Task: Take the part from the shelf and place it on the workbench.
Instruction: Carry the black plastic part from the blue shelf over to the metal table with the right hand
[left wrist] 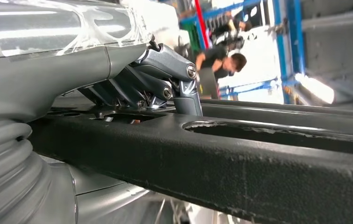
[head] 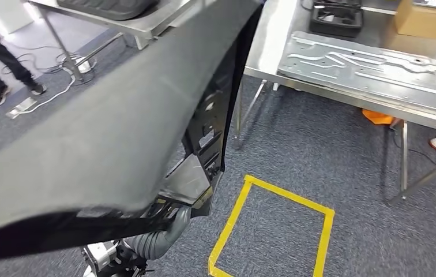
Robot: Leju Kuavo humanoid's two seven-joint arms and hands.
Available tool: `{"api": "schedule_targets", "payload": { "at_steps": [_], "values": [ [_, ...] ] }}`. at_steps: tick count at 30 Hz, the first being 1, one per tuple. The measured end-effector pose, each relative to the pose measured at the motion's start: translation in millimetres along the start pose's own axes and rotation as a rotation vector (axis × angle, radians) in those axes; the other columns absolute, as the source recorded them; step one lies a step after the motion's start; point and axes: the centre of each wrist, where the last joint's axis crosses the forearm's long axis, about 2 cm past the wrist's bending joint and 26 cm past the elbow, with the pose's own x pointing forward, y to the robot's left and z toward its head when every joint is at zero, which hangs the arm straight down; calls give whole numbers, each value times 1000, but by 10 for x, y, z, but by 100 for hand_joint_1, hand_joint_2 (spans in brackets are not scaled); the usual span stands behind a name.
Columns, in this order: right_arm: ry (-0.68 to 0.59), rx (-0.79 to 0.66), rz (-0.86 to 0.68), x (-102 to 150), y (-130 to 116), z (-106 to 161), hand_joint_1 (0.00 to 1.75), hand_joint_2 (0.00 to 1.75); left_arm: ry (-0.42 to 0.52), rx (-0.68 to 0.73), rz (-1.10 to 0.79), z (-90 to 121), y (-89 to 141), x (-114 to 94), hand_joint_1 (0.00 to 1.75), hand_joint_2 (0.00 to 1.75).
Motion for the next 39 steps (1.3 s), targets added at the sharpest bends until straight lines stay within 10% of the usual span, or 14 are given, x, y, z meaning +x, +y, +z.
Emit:
{"api": "schedule_targets", "payload": {
  "at_steps": [39],
  "values": [
    [5,-2,9,-26,-23,-4,0,0,5,18,7,11,-11,-7,175,175]
  ]
}}
